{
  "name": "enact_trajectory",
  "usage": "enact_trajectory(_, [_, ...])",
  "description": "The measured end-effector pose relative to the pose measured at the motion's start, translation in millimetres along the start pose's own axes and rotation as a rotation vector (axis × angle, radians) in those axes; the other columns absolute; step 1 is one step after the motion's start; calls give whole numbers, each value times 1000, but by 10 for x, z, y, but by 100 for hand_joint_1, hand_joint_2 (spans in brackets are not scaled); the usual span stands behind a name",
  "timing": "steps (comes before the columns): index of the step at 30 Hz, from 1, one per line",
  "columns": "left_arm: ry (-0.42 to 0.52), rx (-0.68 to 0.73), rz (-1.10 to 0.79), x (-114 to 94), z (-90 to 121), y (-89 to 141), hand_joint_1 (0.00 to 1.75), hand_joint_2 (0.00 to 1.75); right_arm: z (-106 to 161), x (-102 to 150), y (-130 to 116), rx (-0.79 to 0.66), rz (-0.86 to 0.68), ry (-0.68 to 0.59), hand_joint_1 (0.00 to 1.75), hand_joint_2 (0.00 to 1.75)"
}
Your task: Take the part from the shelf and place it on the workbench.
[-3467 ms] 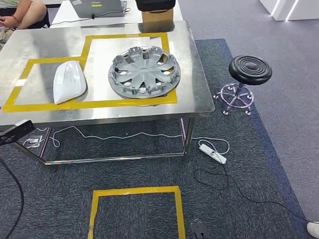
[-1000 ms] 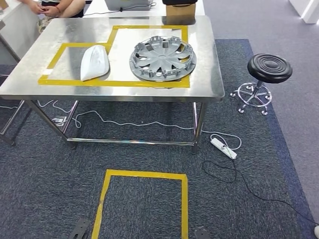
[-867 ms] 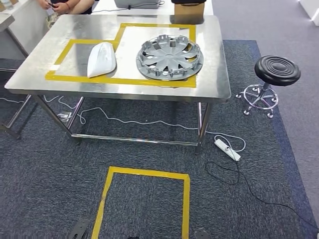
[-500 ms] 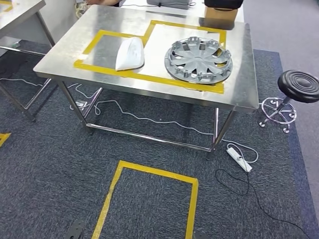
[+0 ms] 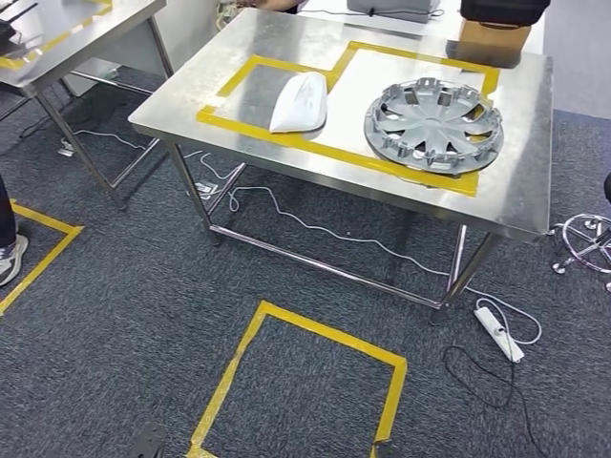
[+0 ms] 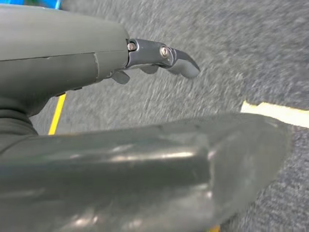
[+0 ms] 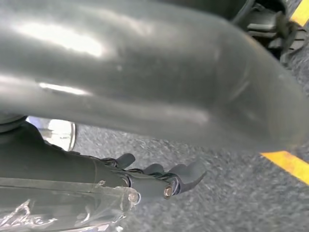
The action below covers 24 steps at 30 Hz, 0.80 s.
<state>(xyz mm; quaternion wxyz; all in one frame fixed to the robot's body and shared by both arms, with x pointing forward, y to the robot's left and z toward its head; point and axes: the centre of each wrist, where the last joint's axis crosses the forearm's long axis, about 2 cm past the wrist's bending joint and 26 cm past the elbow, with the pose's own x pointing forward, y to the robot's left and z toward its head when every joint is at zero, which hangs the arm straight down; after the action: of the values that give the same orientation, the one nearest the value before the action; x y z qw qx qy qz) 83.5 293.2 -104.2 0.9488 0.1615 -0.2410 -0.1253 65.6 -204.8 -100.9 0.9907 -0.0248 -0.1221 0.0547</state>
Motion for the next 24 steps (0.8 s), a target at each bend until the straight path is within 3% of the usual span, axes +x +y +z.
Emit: enact_trajectory(24, [73, -97, -15, -13, 55, -147, 0, 0, -24, 3, -128, -54, 19, -33, 0, 0])
